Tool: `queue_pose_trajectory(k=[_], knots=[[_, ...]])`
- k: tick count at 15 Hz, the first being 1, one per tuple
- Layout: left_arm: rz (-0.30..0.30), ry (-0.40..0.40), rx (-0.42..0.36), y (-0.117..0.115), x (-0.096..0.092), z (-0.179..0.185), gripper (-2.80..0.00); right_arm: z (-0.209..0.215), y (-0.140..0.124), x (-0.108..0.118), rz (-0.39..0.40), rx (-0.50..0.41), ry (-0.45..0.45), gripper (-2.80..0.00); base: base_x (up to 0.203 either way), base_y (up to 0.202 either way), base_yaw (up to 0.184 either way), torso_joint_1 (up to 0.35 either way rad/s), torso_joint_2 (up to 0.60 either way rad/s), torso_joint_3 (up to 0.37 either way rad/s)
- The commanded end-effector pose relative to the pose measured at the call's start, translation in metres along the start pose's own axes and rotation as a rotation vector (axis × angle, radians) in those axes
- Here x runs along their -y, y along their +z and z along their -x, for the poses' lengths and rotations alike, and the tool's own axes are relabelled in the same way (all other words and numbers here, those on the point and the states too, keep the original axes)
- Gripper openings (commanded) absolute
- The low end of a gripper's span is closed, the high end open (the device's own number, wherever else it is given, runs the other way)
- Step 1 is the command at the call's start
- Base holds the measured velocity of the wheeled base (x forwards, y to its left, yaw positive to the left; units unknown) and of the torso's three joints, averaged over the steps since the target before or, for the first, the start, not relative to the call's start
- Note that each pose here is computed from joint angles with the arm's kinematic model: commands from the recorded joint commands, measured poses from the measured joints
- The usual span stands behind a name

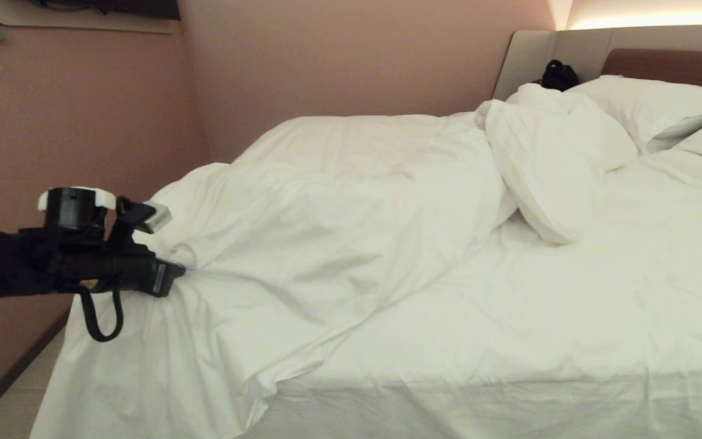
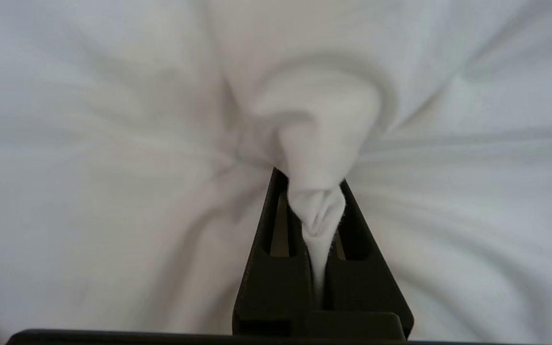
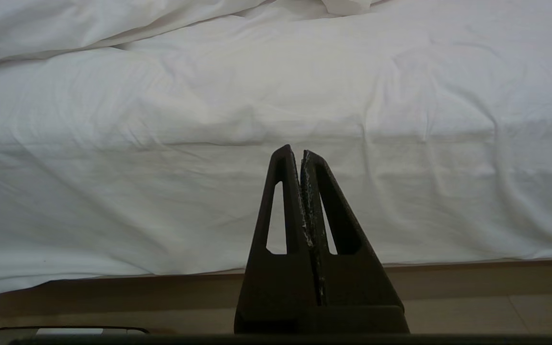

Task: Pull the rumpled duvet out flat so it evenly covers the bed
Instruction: Flatten the corners of the folded blanket

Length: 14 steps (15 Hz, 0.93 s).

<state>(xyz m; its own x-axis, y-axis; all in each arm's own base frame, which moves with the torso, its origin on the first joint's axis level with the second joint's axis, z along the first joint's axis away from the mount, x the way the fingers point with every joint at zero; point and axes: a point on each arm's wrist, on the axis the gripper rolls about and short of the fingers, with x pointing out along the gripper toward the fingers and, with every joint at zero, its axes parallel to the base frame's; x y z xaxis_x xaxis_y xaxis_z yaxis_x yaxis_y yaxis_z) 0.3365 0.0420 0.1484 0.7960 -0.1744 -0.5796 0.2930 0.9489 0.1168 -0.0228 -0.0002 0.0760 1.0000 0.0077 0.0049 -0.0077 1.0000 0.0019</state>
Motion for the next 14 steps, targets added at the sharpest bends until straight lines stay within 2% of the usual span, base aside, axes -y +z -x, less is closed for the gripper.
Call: queue_pose_trajectory(k=[1, 5, 12, 14], knots=[[0.001, 0.096, 0.118, 0.017, -0.015, 0.049, -2.8, 0.0, 0.0, 0.0, 0.0, 0.001, 0.001, -2.8, 0.0, 0.0, 0.0, 0.0, 0.0, 0.0], [0.053, 0.162, 0.255, 0.025, -0.033, 0.109, -2.8, 0.0, 0.0, 0.0, 0.0, 0.001, 0.001, -2.8, 0.0, 0.0, 0.0, 0.0, 0.0, 0.0], [0.118, 0.278, 0.313, 0.021, -0.059, 0.142, -2.8, 0.0, 0.0, 0.0, 0.0, 0.001, 0.0, -2.8, 0.0, 0.0, 0.0, 0.0, 0.0, 0.0], [0.12, 0.303, 0.34, 0.02, -0.063, 0.157, -2.8, 0.0, 0.0, 0.0, 0.0, 0.001, 0.001, -2.8, 0.0, 0.0, 0.0, 0.0, 0.0, 0.0]])
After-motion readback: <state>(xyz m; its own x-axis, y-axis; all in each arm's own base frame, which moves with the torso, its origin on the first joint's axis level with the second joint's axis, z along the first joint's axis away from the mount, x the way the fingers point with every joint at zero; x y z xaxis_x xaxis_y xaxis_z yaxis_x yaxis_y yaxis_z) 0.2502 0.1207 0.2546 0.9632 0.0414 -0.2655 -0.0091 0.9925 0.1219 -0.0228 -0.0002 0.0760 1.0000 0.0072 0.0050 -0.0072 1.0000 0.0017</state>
